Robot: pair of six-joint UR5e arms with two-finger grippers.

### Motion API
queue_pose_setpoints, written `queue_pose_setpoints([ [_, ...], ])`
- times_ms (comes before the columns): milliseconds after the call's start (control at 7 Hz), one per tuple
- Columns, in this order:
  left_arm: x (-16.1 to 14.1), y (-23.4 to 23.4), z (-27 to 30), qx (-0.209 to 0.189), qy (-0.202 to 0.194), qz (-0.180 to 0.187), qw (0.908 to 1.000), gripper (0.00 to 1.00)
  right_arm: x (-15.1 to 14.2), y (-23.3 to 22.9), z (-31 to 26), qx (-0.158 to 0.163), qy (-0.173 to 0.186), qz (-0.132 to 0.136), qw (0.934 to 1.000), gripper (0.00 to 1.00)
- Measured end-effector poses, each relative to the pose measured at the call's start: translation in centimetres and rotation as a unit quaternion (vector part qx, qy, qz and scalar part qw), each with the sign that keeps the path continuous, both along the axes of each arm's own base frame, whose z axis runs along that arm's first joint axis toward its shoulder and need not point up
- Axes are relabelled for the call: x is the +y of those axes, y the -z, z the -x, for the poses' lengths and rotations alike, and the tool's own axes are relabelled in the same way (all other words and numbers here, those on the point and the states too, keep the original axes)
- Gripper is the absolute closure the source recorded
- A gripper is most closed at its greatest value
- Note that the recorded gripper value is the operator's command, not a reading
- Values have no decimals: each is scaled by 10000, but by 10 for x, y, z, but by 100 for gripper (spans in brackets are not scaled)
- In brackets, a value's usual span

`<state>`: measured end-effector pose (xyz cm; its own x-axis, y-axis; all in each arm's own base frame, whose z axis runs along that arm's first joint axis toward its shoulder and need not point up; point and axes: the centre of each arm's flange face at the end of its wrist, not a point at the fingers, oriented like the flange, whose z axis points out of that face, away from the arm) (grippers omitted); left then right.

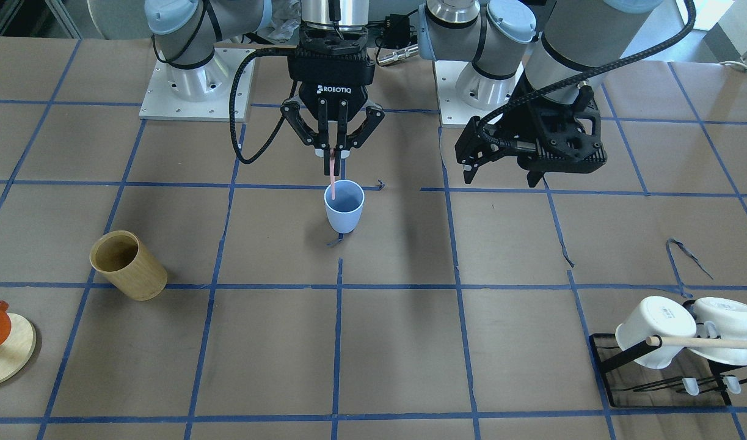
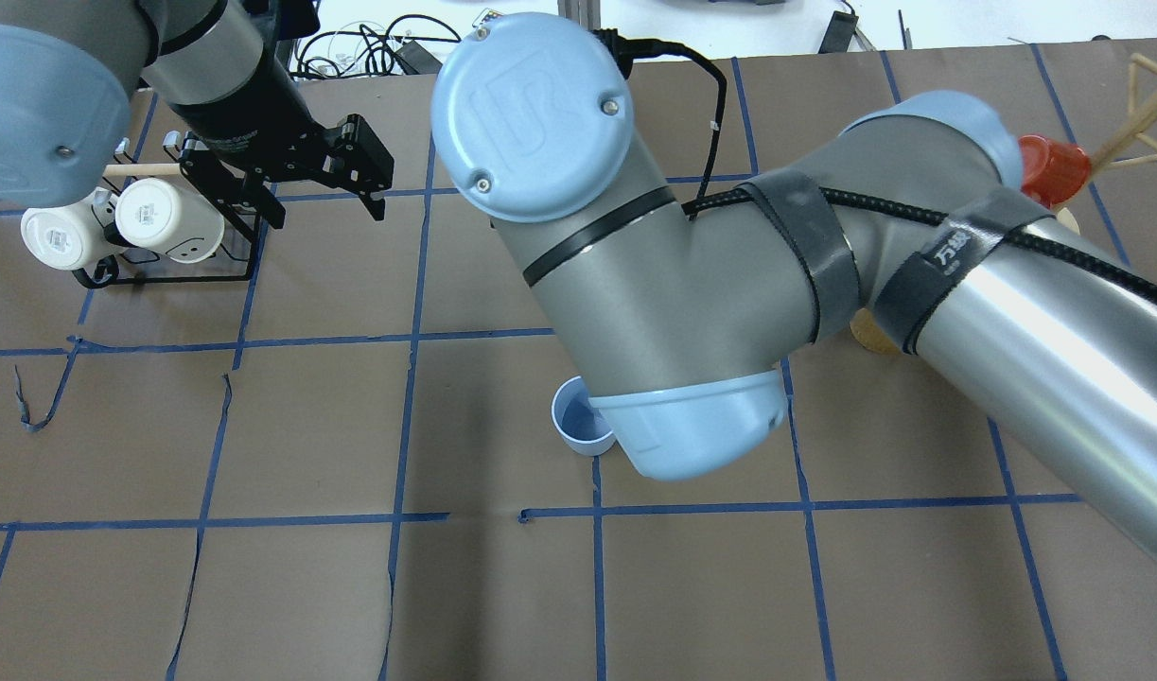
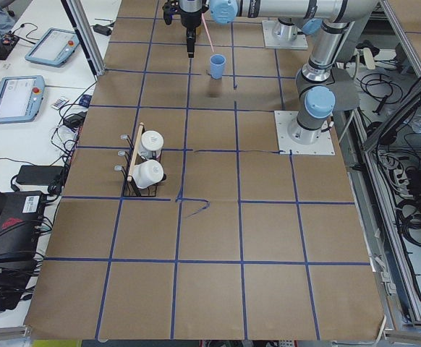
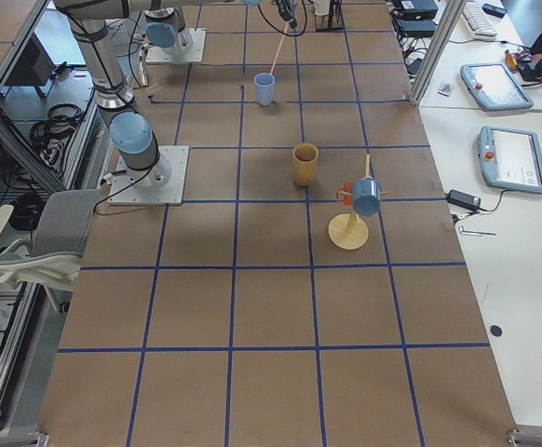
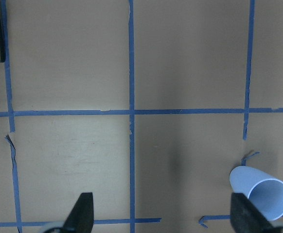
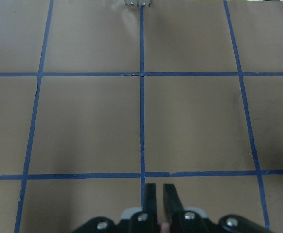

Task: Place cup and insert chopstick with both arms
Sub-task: 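Lower the pink chopstick into the blue cup with the right gripper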

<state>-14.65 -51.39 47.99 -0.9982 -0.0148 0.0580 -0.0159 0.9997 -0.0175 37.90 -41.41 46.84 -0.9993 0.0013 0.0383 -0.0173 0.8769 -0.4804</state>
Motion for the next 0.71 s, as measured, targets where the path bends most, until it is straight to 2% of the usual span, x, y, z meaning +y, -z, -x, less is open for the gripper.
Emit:
queue_pose_setpoints([
  [571,3,3,0,-37,0,-33,10000,0,12,23,-11,56,-115,-196,9997,100],
  [714,3,2,0,-42,0,-20,10000,0,16,29,-12,89,-140,-250,9995,89],
])
